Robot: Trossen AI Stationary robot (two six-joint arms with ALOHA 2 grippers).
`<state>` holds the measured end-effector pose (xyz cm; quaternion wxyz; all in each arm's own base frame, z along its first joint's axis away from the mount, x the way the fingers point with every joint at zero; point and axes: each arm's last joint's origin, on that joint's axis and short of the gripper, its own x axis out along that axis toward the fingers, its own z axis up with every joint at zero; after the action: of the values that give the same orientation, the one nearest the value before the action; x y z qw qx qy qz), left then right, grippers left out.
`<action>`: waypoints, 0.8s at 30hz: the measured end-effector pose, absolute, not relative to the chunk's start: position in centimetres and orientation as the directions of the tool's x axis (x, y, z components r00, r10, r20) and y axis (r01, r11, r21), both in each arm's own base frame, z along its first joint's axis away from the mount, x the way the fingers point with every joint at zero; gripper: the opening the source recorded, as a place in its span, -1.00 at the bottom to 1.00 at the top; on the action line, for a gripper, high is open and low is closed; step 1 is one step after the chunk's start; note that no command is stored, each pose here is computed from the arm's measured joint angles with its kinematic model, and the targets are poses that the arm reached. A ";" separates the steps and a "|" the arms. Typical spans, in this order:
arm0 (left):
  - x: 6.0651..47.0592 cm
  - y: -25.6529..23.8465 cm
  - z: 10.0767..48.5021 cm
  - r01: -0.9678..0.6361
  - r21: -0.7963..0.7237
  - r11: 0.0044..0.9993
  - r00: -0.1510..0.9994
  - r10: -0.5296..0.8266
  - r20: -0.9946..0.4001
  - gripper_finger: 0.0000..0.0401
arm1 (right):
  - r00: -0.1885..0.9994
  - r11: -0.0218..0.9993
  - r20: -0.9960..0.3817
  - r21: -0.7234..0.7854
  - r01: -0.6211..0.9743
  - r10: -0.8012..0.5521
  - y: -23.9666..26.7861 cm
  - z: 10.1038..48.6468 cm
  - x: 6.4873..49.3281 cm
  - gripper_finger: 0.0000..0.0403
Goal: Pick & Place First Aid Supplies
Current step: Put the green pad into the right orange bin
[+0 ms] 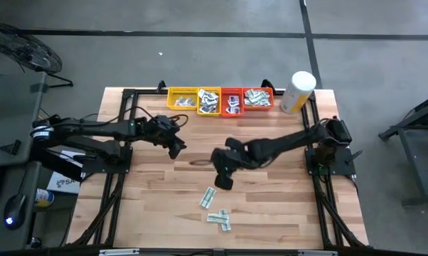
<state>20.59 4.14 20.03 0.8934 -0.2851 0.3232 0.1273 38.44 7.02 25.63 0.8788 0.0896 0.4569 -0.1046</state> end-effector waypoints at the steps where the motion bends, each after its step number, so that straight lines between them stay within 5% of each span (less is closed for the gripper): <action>1: 20.7 4.0 19.8 -0.423 -0.436 0.795 0.752 0.039 -0.658 -0.37 | 0.566 0.963 -0.819 0.070 0.260 -0.094 7.7 25.7 38.3 -0.37; 12: 21.5 1.5 18.9 -0.429 -0.466 0.774 0.717 -0.021 -0.696 -0.37 | 0.700 0.979 -0.711 0.091 0.180 -0.062 14.6 26.1 37.8 -0.37; 24: 21.4 -1.4 18.9 -0.290 -0.454 0.842 0.698 -0.138 -0.703 -0.37 | 0.741 0.956 -0.670 0.193 0.221 -0.036 19.6 21.0 39.4 -0.38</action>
<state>21.36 -1.38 18.86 0.8786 -0.2774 0.3862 0.0433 39.37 19.57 20.99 0.9238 0.1309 0.3530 -0.0693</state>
